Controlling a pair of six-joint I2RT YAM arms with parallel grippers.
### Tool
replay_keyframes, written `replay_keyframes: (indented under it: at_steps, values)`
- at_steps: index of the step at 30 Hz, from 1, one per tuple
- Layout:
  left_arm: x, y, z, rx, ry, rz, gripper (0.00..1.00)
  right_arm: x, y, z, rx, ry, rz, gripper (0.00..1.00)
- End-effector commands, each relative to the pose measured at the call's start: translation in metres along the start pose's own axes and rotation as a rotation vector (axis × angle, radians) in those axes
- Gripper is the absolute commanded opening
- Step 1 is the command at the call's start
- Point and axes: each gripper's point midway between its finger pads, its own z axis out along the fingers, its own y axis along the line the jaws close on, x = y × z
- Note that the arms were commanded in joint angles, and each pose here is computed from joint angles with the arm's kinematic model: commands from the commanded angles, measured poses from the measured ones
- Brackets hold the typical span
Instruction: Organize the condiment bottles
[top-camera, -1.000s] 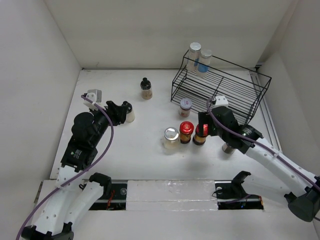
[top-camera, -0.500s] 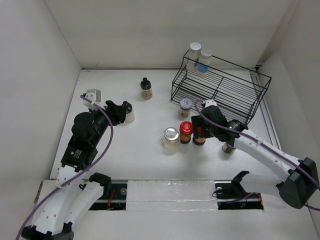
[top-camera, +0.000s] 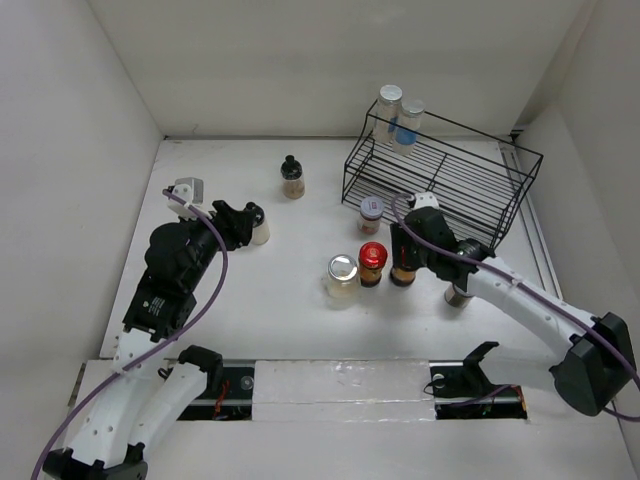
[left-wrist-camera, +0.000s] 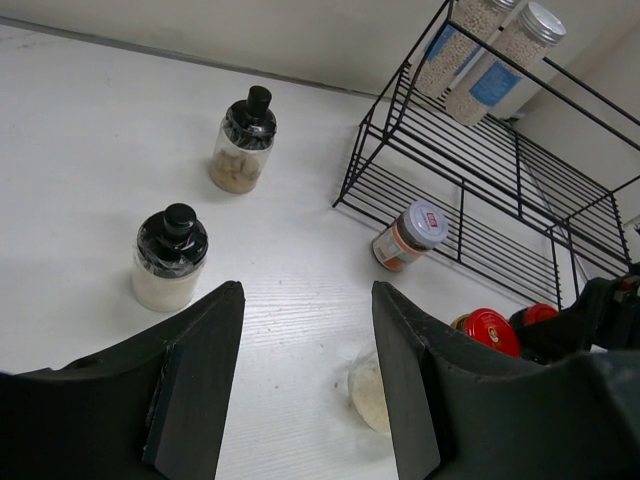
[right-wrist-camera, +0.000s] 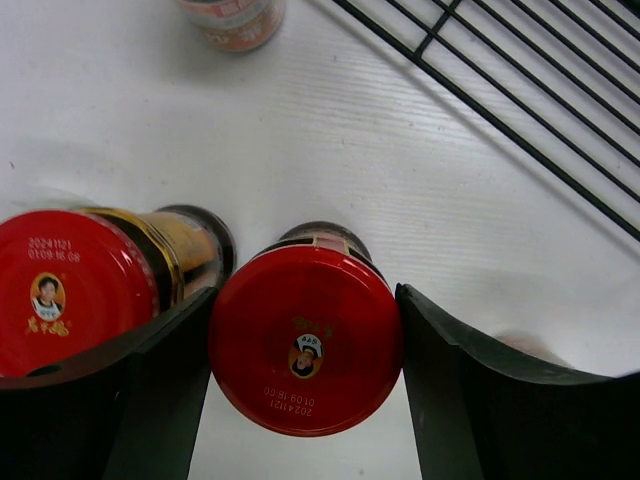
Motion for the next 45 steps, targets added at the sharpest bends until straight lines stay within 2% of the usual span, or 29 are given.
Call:
replay_keyframes:
  at_steps: [1,5,8,13,15,22,28,34,45]
  values:
    - [-0.005,-0.003,0.001,0.014,-0.020,-0.001,0.50,-0.077,-0.002,-0.050,-0.022,-0.210,0.042,0.50]
    - [-0.005,-0.002,0.001,0.014,-0.020,0.008,0.50,-0.158,0.004,-0.120,-0.131,-0.460,0.078,0.49]
    - [-0.005,-0.002,0.001,0.014,-0.020,0.008,0.50,-0.206,0.009,-0.152,-0.200,-0.589,0.102,0.49]
    - [0.000,0.000,0.003,0.006,-0.002,0.009,0.50,-0.276,0.004,-0.161,-0.208,-0.712,0.095,0.49]
    - [-0.003,-0.001,0.003,0.010,-0.010,0.009,0.50,-0.311,-0.019,-0.176,-0.168,-0.797,0.131,0.49]
    - [-0.008,-0.004,0.000,0.017,-0.027,0.008,0.50,-0.392,-0.076,-0.146,-0.085,-0.843,0.127,0.49]
    - [-0.006,-0.003,0.002,0.014,-0.019,0.009,0.50,-0.411,-0.114,-0.100,-0.012,-0.783,0.128,0.47]
    - [-0.008,-0.004,0.000,0.017,-0.027,0.008,0.50,-0.412,-0.126,-0.062,-0.008,-0.723,0.121,0.47]
    - [-0.008,-0.004,0.000,0.017,-0.027,0.008,0.50,-0.368,-0.114,0.017,0.004,-0.578,0.096,0.50]
